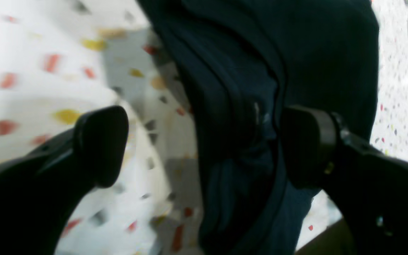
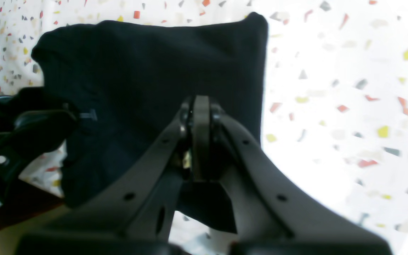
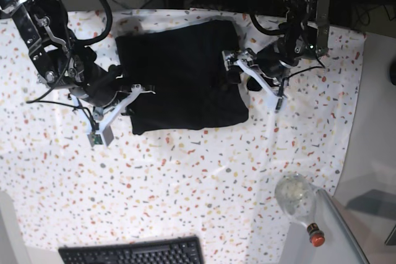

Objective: Layout the t-shirt on the table in an organized manner, then fold the t-shirt properly
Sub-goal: 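Press the folded stack flat with the right gripper, then grasp the folded shirt with the left gripper and rotate it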

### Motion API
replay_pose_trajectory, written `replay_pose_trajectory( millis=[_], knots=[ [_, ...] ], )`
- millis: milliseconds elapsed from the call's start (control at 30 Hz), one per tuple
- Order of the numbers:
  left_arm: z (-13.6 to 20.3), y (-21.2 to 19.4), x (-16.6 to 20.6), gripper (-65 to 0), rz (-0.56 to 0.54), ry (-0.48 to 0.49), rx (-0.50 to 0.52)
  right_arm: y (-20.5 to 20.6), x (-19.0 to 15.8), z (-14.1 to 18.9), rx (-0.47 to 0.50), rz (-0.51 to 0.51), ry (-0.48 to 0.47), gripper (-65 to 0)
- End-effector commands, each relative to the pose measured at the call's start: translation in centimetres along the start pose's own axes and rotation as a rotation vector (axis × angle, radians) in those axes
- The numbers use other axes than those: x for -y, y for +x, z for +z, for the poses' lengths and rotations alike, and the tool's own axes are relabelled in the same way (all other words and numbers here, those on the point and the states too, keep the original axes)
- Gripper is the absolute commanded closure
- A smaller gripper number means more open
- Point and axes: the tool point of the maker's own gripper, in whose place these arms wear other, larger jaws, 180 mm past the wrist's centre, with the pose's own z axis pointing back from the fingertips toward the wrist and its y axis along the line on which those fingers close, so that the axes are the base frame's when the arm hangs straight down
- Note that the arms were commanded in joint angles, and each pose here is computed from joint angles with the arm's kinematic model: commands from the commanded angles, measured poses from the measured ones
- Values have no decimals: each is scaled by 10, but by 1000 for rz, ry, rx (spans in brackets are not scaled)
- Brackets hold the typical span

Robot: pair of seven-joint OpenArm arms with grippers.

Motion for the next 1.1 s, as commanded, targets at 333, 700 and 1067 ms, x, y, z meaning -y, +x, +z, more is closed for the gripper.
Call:
replay_pose_trajectory(
  millis=[333, 700, 1067],
  knots=[
    [-38, -11, 10, -359, -54, -66, -128, 10, 33, 13, 55, -67, -66, 0],
    [-41, 64, 7, 0, -513, -38, -286, 4, 138, 41, 104, -277, -301, 0],
    [-81, 80, 54, 0, -1294, -72, -489, -10, 169, 57, 109, -350, -376, 0]
  ],
)
